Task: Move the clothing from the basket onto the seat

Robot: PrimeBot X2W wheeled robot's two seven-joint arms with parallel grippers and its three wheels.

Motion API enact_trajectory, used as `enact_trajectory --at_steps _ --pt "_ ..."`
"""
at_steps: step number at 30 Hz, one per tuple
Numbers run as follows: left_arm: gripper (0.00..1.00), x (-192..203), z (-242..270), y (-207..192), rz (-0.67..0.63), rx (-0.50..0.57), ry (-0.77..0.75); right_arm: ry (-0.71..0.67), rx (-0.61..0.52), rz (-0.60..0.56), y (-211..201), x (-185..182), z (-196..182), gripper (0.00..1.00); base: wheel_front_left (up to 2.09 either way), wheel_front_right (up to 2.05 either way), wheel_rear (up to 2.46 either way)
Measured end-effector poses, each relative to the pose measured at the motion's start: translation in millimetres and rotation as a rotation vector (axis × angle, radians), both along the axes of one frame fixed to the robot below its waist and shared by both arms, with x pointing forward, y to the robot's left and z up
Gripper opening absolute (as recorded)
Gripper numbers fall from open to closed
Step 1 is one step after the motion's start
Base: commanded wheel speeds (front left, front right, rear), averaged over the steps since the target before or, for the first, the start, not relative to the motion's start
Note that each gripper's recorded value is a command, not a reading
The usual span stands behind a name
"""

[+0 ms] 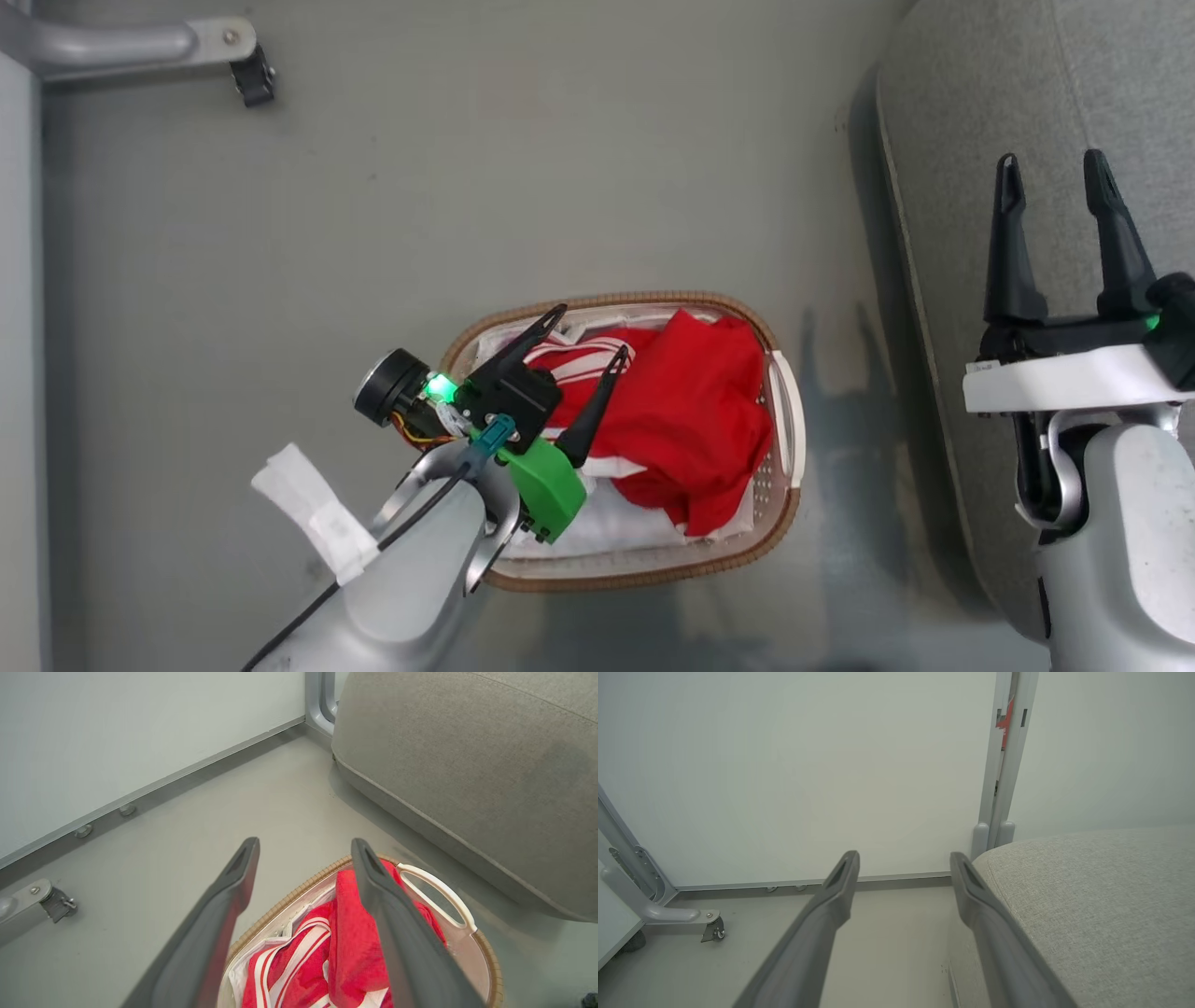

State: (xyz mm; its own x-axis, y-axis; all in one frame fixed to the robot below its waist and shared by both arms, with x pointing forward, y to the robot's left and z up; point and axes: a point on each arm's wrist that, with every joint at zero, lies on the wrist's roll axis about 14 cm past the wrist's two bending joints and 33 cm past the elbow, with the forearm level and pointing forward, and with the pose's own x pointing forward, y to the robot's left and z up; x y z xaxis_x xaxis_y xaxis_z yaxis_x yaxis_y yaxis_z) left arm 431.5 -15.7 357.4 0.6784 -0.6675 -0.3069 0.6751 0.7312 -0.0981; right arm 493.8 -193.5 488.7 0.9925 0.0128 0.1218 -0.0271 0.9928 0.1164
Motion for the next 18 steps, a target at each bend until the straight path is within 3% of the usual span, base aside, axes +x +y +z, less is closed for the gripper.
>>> enact_trajectory --at_steps 11,18 --pt "1.0 -48.0 -126.2 -17.2 -0.253 0.14 0.314 0.111 0.029 -0.012 -6.8 26.1 -68.3 1.0 0.0 0.0 0.0" --pt "1.0 -52.9 -169.7 -20.1 -0.317 0.17 0.406 0.163 0.048 -0.025 -14.1 28.9 -97.7 1.0 0.0 0.0 0.0"
